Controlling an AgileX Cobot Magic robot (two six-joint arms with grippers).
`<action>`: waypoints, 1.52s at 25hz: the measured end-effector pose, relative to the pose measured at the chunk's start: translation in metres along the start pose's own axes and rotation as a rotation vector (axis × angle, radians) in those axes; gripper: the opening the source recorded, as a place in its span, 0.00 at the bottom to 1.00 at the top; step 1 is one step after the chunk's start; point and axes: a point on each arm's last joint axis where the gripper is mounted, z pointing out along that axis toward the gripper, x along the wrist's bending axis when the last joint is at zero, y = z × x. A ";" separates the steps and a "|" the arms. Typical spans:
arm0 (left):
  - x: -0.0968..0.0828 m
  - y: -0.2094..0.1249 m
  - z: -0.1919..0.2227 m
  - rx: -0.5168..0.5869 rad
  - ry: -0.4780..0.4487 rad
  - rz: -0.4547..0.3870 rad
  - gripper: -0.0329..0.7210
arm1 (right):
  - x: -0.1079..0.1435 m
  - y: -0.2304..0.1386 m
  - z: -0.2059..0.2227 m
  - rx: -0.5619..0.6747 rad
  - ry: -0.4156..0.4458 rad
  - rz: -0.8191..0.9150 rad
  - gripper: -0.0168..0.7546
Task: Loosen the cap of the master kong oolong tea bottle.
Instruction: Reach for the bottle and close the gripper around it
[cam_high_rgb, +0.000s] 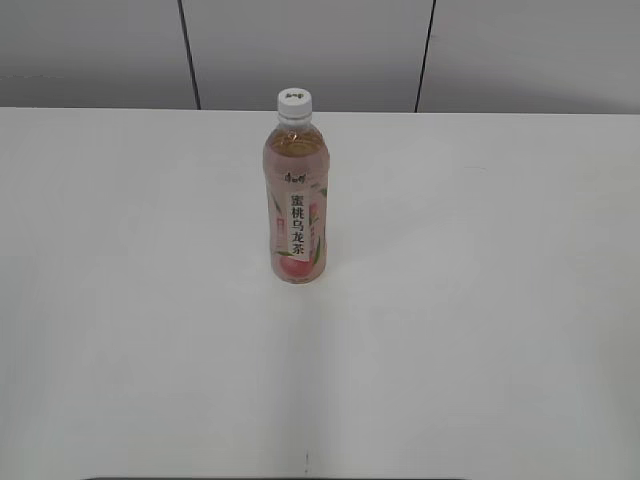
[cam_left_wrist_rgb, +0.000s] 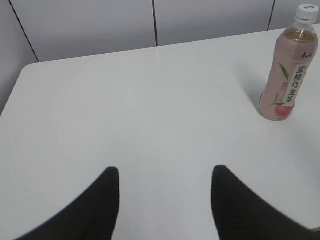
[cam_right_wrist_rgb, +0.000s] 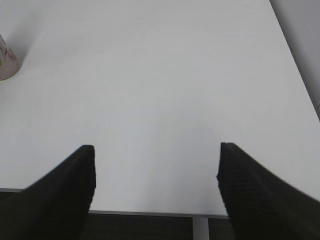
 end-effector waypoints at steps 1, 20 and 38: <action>0.000 0.000 0.000 0.000 0.000 0.000 0.54 | 0.000 0.000 0.000 0.000 0.000 0.000 0.77; 0.000 0.000 0.000 0.000 0.000 0.000 0.54 | 0.000 0.000 0.000 0.000 0.000 0.000 0.77; 0.000 0.000 0.000 0.000 -0.001 -0.001 0.54 | 0.000 0.000 0.000 0.000 0.000 0.000 0.77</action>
